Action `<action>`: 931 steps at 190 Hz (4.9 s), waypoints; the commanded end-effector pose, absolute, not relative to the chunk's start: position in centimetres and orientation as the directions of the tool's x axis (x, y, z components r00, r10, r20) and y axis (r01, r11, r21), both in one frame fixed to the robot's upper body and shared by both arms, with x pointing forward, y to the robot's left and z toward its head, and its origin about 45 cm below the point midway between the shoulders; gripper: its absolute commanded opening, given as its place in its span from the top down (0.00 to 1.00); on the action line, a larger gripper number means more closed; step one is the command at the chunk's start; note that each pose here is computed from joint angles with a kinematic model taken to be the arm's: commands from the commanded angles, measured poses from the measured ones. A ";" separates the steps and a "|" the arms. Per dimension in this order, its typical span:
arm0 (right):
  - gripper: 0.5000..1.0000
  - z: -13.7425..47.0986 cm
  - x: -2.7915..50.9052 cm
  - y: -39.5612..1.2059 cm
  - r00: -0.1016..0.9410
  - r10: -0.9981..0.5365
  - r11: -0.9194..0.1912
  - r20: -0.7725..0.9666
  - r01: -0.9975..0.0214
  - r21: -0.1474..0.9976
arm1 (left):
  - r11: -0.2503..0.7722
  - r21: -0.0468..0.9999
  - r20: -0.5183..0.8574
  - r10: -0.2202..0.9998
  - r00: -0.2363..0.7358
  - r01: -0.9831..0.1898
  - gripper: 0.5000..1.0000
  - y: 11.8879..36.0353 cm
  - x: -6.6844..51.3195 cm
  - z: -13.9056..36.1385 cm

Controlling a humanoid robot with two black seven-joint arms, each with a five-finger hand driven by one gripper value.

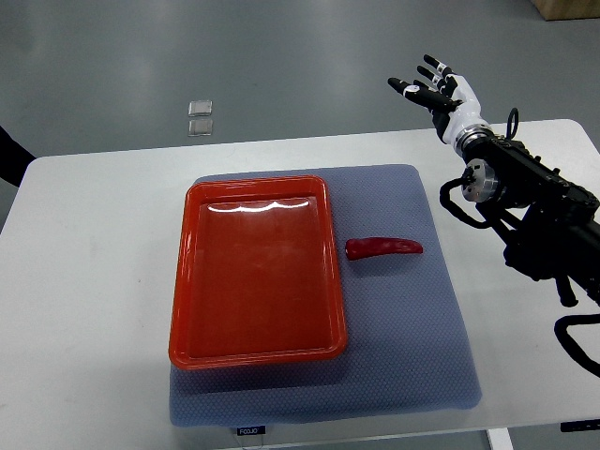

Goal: Place red pepper on red tray
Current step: 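Move the raised right hand toward the red pepper beside the tray, then lower the right hand over the red pepper with fingers open, then close the right hand fingers around the red pepper and lift, then carry the pepper with the right hand over the red tray, then open the right hand to release the pepper into the tray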

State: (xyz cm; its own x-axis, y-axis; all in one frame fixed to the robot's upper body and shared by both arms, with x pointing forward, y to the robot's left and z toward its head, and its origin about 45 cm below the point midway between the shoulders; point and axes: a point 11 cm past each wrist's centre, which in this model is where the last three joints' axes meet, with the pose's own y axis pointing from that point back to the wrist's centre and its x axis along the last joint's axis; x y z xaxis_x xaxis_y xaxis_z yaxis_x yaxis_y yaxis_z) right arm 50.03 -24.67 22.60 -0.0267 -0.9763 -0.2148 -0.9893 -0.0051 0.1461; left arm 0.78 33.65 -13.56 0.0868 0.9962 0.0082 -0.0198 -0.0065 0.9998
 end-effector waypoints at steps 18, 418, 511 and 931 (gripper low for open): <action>0.16 22.9 50.1 -23.9 0.028 -0.976 -0.058 -0.218 -0.990 0.132 | -0.006 1.000 0.008 0.996 0.089 -0.021 0.00 33.6 0.9 -13.6; 0.24 17.6 41.2 -20.6 0.724 -0.034 -0.567 0.689 -0.582 0.583 | -0.006 1.000 0.008 0.996 0.088 -0.019 0.00 33.6 0.8 -13.6; 0.52 17.2 41.1 -20.9 0.697 -0.044 -0.559 0.716 -0.611 0.561 | -0.009 1.000 0.011 0.996 0.088 -0.019 0.00 33.7 0.8 -13.5; 0.34 19.3 39.7 -2.2 0.593 0.041 -0.796 0.804 -0.467 0.385 | -0.008 1.000 0.009 0.996 0.090 -0.019 0.00 33.7 0.8 -13.6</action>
